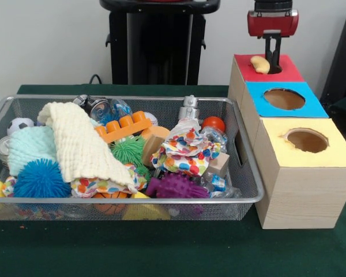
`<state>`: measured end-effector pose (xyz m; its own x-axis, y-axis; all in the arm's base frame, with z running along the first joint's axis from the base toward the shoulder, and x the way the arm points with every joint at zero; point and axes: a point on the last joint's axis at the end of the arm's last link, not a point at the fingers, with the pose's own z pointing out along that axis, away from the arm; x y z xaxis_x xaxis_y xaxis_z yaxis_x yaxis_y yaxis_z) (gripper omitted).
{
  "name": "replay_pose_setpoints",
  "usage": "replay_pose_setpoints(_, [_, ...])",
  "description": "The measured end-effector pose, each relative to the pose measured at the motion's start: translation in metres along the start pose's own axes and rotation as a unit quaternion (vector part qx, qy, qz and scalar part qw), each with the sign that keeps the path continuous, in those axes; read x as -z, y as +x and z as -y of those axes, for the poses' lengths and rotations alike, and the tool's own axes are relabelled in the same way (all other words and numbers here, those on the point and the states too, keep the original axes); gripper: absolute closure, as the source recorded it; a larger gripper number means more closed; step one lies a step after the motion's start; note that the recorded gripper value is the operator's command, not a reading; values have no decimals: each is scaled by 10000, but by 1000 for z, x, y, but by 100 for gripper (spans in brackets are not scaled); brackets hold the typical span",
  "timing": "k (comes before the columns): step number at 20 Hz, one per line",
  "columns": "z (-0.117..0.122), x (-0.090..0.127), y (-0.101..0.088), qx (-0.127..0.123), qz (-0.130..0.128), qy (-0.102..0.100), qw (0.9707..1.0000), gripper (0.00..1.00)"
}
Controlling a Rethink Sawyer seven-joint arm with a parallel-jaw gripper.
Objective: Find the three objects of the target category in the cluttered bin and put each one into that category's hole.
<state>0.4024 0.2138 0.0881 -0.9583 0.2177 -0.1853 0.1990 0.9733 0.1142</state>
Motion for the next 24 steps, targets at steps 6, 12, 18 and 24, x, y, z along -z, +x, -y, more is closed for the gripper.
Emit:
replay_pose_setpoints(6, [1,10,2,13,58,-7,10000,100])
replay_pose_setpoints(12, [-1,20,-5,24,202,-43,9998,100])
replay_pose_setpoints(18, [-1,23,-10,7,270,-56,9996,100])
replay_pose_setpoints(24, [1,27,-15,-26,334,-63,9994,100])
